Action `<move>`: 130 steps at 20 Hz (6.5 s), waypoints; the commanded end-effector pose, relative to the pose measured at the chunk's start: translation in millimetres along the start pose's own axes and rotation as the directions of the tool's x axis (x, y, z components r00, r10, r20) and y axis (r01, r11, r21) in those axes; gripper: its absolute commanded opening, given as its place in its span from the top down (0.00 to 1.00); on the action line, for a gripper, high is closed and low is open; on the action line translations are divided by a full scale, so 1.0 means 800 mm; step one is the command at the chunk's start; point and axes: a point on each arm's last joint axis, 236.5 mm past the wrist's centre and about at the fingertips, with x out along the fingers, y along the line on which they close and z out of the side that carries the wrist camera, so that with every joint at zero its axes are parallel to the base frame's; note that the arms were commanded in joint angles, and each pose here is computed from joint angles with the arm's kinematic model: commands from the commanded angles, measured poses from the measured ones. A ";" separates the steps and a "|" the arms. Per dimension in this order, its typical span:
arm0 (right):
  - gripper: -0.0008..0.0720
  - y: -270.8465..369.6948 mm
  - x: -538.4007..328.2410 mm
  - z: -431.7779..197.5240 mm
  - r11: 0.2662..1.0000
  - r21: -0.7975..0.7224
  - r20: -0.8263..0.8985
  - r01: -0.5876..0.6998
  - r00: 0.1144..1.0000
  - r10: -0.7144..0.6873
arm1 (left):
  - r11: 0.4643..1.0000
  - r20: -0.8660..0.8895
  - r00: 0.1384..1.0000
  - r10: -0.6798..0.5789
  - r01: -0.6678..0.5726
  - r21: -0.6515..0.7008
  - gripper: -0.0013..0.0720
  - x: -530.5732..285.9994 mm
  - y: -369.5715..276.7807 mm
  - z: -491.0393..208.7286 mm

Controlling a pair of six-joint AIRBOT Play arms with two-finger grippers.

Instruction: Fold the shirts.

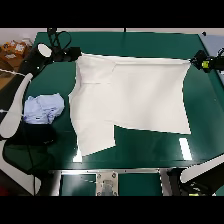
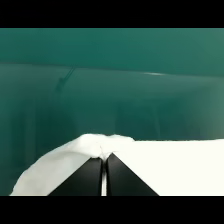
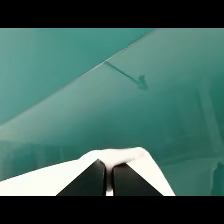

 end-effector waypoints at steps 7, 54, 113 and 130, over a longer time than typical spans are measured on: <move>0.97 -0.033 0.005 -0.063 0.995 -0.061 -0.215 0.082 0.972 -0.093 | 0.995 -0.247 0.968 0.054 -0.031 0.094 0.95 -0.006 0.019 -0.073; 0.40 -0.127 -0.157 -0.420 0.726 0.562 -0.431 0.396 0.889 -0.151 | 0.875 -0.552 0.804 -0.223 -0.084 -0.476 0.16 -0.219 -0.017 -0.472; 0.25 -0.151 -0.015 -0.266 0.990 0.135 -0.646 -0.041 0.754 0.120 | 0.967 -0.272 0.928 -0.254 0.238 -0.090 0.95 -0.036 -0.020 -0.134; 0.97 0.162 -0.190 -0.143 0.945 -0.090 -0.557 -0.314 0.802 0.214 | 0.886 -0.446 0.793 -0.415 0.465 0.002 0.95 0.086 -0.332 -0.324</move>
